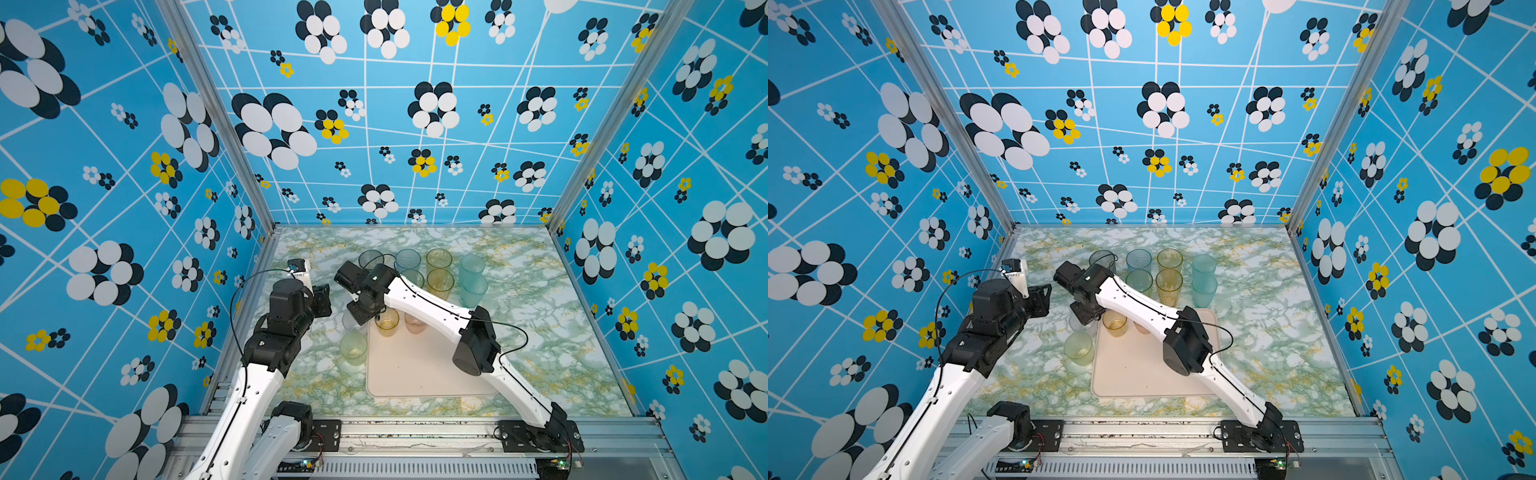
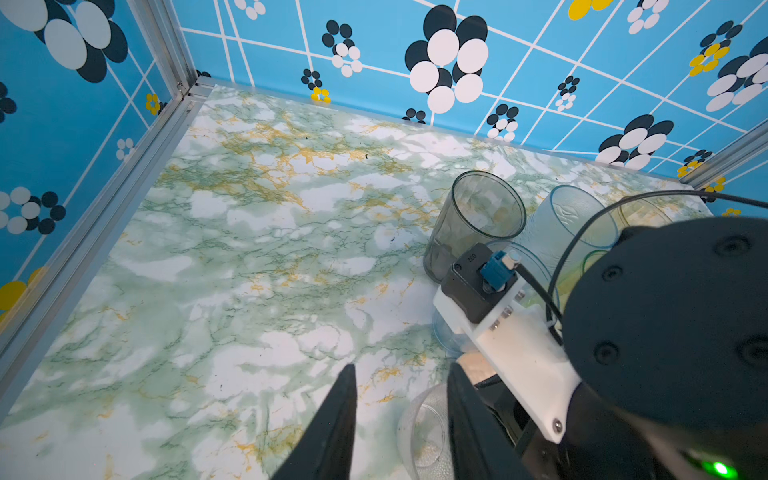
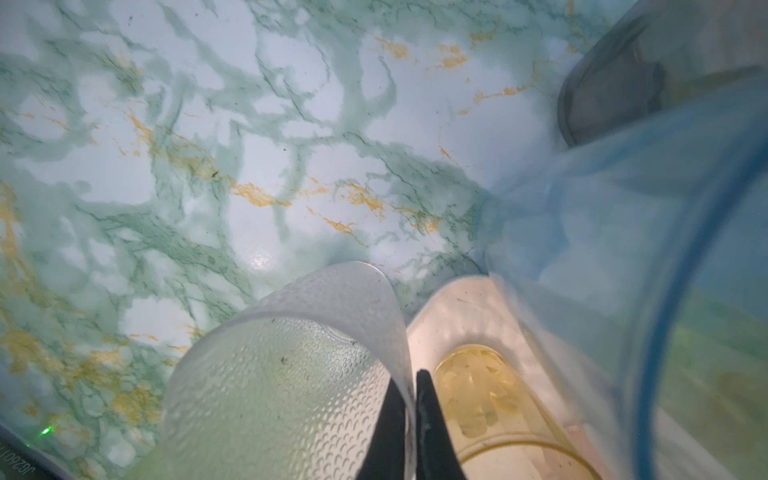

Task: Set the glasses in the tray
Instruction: 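Lift the frosted cup with the right gripper and carry it over the tray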

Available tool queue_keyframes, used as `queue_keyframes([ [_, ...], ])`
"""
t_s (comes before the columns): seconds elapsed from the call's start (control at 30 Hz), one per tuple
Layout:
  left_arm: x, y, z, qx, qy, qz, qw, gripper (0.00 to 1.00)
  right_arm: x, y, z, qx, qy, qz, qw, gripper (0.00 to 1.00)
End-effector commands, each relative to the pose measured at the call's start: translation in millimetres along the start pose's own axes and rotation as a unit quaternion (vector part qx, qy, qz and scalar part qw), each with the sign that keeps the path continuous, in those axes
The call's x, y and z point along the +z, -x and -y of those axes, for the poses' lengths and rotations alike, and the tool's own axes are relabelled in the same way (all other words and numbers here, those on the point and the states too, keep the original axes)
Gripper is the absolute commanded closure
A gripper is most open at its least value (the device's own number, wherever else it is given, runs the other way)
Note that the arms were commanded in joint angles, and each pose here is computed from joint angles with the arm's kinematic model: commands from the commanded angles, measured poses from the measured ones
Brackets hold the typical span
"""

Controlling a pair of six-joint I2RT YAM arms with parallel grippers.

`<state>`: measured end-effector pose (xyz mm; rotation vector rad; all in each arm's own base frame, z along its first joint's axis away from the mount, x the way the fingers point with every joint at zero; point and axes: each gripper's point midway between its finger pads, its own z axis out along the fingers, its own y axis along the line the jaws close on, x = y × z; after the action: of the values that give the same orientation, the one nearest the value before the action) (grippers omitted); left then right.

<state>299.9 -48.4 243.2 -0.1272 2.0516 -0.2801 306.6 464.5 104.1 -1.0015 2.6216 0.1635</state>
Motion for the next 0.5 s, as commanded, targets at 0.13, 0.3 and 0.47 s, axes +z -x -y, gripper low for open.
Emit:
queue_keyframes([
  [0.13,1,-3,-3,0.009,0.002,0.0,1.0,0.64,-54,38,-5,0.0,0.01,0.095,0.995,1.0],
  [0.3,1,-3,-5,0.011,0.007,0.0,1.0,0.63,-88,55,-5,-0.007,0.017,0.146,0.989,1.0],
  [0.47,5,-5,-7,0.012,0.014,-0.01,1.0,0.64,-134,53,10,-0.017,0.0,0.181,0.983,1.0],
])
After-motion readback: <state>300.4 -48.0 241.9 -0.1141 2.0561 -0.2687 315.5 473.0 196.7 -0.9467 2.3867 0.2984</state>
